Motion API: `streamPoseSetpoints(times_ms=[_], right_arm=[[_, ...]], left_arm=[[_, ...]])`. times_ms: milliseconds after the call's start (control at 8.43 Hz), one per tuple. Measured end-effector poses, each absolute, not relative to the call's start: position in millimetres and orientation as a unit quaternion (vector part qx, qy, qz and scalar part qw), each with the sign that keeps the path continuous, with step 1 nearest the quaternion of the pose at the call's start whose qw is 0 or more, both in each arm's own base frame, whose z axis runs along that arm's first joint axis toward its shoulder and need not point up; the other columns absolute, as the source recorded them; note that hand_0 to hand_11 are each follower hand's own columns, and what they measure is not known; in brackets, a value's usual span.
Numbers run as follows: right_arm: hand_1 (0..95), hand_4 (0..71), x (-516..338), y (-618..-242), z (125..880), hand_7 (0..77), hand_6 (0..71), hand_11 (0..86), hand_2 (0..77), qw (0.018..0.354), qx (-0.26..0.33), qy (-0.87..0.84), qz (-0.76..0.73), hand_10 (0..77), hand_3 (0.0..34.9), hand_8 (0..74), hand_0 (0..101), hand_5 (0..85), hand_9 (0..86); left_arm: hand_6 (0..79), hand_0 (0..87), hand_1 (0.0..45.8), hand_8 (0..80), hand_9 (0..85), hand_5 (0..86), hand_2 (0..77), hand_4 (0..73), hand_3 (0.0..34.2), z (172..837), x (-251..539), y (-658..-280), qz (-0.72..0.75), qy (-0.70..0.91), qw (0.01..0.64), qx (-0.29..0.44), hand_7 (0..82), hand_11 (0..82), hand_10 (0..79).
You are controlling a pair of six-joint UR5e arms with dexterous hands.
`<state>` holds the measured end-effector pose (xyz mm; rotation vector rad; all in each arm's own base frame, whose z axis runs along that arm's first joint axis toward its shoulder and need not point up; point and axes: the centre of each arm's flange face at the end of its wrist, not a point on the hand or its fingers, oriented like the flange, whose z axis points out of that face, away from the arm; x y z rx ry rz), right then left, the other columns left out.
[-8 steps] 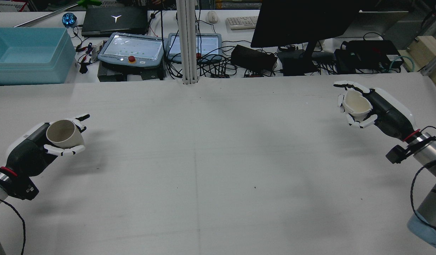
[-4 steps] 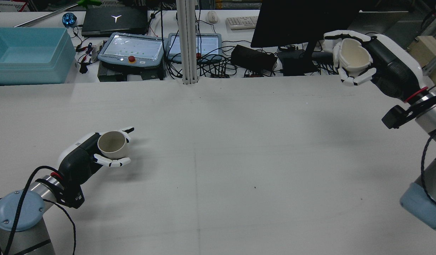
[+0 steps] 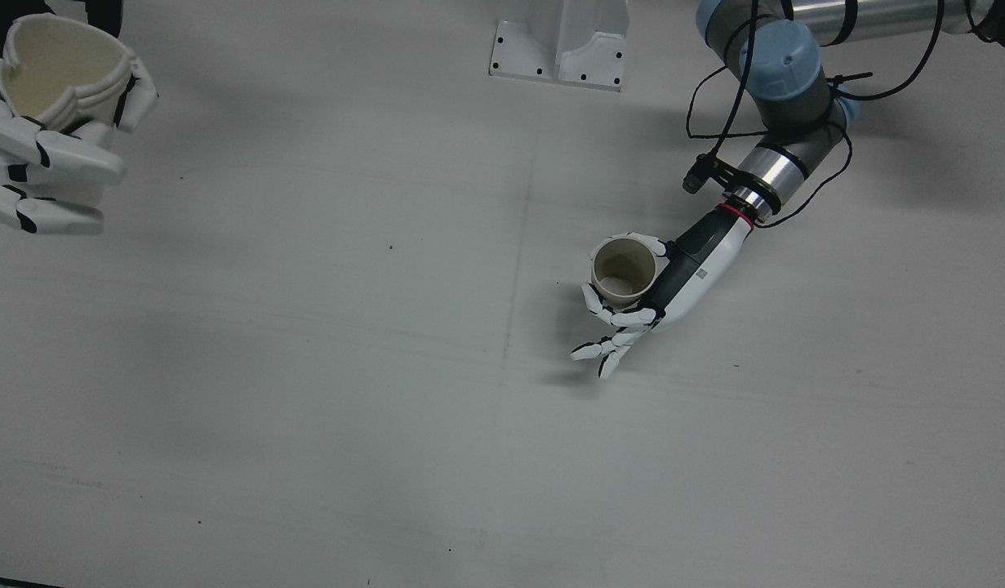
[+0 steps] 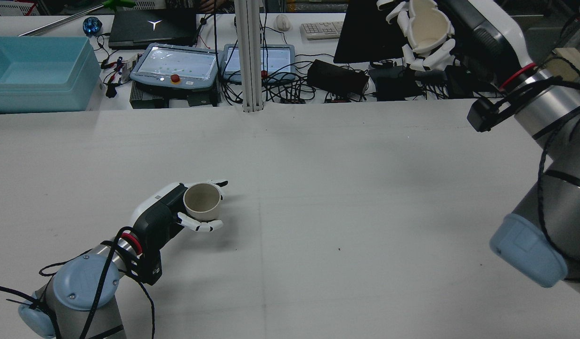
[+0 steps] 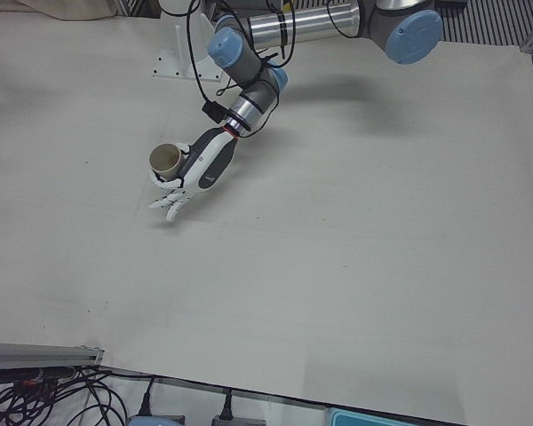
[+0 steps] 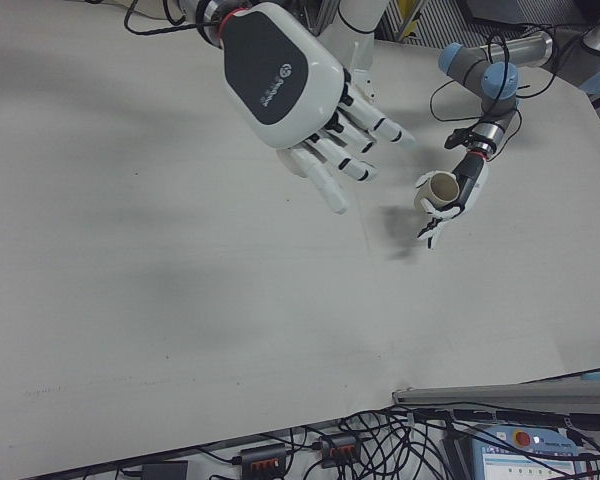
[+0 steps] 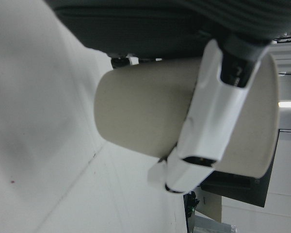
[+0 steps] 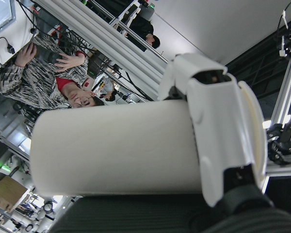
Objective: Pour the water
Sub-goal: 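Tilt the right hand's cup over the left hand's cup to pour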
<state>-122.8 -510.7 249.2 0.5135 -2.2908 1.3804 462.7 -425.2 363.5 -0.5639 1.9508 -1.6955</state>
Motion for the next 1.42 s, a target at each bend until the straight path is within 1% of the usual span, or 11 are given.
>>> streamPoseSetpoints(times_ms=[119,237,356,475,593,712,949,1068,1186,1305,1424], right_arm=[[20.2,34.9,-139,-510,221,60.5,53.5,1.1,56.2,0.220,0.220,-0.822,0.476,0.0,0.0,24.5,80,21.8,39.3],[20.2,34.9,-160,-506,201,60.5,53.5,1.1,56.2,0.235,0.253,-0.820,0.457,0.0,0.0,24.5,80,21.8,39.3],[20.2,40.4,-192,-496,186,60.5,53.5,1.1,56.2,0.256,0.289,-0.811,0.439,0.0,0.0,26.7,80,21.8,39.8],[16.9,40.4,-230,-480,180,59.5,60.5,1.1,56.7,0.280,0.327,-0.796,0.426,0.5,0.0,22.9,80,21.3,38.7],[16.9,40.4,-265,-463,179,59.5,60.5,1.1,56.7,0.300,0.362,-0.780,0.413,0.5,0.0,22.9,80,21.3,38.7],[16.9,40.4,-292,-452,179,61.1,57.8,1.1,57.3,0.310,0.390,-0.768,0.403,0.5,0.0,22.9,79,21.3,36.0],[16.9,40.4,-345,-438,187,63.3,53.5,1.1,57.3,0.324,0.433,-0.742,0.396,0.5,0.0,24.5,80,21.3,36.0],[16.9,40.4,-360,-436,191,63.3,53.5,1.1,57.3,0.328,0.443,-0.735,0.395,0.5,0.0,24.5,80,20.7,36.0],[16.9,34.9,-366,-435,197,66.0,49.1,1.1,57.3,0.327,0.446,-0.732,0.398,0.5,0.0,24.0,80,23.5,37.1],[16.9,34.9,-356,-431,207,66.0,49.1,1.1,57.3,0.311,0.435,-0.741,0.406,0.5,0.0,24.0,80,23.5,37.1],[16.9,33.8,-329,-432,219,67.1,49.1,1.1,57.3,0.280,0.411,-0.757,0.424,0.5,0.0,26.7,80,21.8,38.2]], left_arm=[[16.9,79.8,31.1,2.7,1.6,40.4,32.7,49.1,0.0,348,475,-429,-0.617,0.718,0.246,-0.207,13.6,13.1,6.0],[16.9,80.1,31.1,2.7,1.1,40.4,32.7,49.1,0.0,333,485,-433,-0.613,0.721,0.245,-0.209,13.6,13.1,6.0],[16.9,80.2,31.1,2.7,1.1,40.4,32.7,49.1,0.0,314,497,-438,-0.609,0.725,0.241,-0.212,13.6,13.1,6.0],[16.9,80.2,31.1,2.7,1.6,40.4,32.7,49.1,0.0,295,505,-442,-0.605,0.729,0.236,-0.216,14.2,13.1,6.0],[18.0,80.2,31.1,2.7,1.1,40.4,32.7,49.1,0.0,277,509,-445,-0.601,0.733,0.230,-0.220,14.2,13.1,6.0],[18.0,80.2,30.5,2.7,1.6,40.4,32.7,49.1,0.0,260,512,-446,-0.595,0.738,0.225,-0.225,15.3,13.1,6.0],[18.0,80.0,30.5,2.7,1.1,40.4,32.7,49.1,0.0,226,514,-447,-0.587,0.745,0.215,-0.233,15.3,12.5,6.0],[18.0,80.0,30.5,2.7,1.1,40.4,32.7,49.1,0.0,218,513,-446,-0.586,0.745,0.212,-0.236,15.3,12.5,6.0],[18.0,79.9,30.5,2.7,1.1,39.8,32.7,49.1,0.0,214,511,-446,-0.586,0.746,0.210,-0.237,15.3,12.5,6.0],[18.0,79.9,30.5,2.7,1.6,39.8,32.7,49.1,0.0,214,510,-446,-0.587,0.746,0.209,-0.238,15.3,12.5,5.4],[18.0,80.0,30.5,2.7,1.1,39.8,32.7,49.1,0.0,216,510,-446,-0.586,0.746,0.208,-0.238,15.3,12.5,6.0]])
